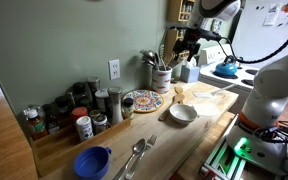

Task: Pick up the wooden spoons one by one from the table and put them in the utensil holder

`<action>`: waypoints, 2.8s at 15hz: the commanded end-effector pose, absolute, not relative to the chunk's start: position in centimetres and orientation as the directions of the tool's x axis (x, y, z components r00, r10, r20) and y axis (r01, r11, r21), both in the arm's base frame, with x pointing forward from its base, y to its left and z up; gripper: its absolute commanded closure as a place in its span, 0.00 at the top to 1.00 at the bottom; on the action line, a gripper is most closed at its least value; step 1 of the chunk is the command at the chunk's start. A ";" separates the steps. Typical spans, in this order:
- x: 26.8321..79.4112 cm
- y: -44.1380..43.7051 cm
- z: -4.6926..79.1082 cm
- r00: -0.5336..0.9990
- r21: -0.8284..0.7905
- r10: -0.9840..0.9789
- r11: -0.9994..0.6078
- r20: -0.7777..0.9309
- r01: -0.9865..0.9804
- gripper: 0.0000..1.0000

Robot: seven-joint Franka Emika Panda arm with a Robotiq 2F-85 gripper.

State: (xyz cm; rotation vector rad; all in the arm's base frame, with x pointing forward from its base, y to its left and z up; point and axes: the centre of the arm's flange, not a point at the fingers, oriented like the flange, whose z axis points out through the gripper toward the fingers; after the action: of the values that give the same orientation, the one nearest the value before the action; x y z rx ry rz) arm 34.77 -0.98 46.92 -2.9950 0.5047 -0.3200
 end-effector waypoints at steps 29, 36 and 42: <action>37.9 0.3 27.1 0.575 0.028 -0.817 -0.576 -0.032 -0.817 1.00; 38.8 -0.9 23.5 0.540 -0.020 -0.840 -0.540 -0.056 -0.841 1.00; 38.5 -1.3 21.6 0.471 -0.020 -0.870 -0.473 -0.146 -0.881 0.68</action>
State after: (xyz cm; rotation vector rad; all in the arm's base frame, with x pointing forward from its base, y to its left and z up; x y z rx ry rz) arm 38.61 -1.09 22.74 -2.6658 1.5495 0.1404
